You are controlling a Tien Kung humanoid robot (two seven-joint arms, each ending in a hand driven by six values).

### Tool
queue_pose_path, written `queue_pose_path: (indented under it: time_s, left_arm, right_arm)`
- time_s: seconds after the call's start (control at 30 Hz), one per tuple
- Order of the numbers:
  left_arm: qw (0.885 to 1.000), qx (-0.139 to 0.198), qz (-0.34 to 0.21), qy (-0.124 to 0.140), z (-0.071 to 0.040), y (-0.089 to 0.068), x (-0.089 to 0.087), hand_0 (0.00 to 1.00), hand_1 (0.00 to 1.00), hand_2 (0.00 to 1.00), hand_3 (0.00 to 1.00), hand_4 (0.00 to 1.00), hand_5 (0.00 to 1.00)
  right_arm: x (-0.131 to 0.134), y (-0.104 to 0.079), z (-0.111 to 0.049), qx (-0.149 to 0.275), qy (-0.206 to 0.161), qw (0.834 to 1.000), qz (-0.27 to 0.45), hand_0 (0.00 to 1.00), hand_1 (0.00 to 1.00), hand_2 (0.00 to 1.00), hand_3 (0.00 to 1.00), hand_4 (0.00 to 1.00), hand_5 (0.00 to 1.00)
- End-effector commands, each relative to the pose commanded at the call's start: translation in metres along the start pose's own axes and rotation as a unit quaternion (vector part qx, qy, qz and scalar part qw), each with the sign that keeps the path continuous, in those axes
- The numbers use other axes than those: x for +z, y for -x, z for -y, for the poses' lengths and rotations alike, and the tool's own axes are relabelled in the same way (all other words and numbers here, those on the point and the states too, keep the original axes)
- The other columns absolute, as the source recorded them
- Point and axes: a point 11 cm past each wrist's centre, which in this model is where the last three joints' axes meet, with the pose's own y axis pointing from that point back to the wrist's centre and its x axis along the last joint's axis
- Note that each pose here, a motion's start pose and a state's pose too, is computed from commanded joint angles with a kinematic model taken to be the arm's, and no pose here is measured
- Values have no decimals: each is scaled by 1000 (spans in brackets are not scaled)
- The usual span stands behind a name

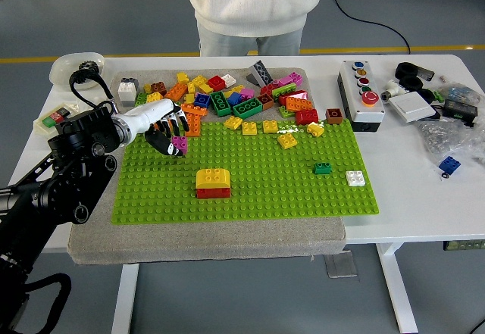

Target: Pick up the brick,pile it on top of brick,press brick,pick up the brick,pile it on top of brick,press brick

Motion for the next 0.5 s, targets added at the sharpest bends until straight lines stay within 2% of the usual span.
queue_pose_path:
  time_s: [0.5]
  left_arm:
    - [1000, 6, 4, 5, -8, -15, 2, 496, 443, 452, 521, 887, 2]
  right_arm:
    - [1, -1, 0, 1, 1, 1000, 2, 740, 646, 713, 589, 807, 373]
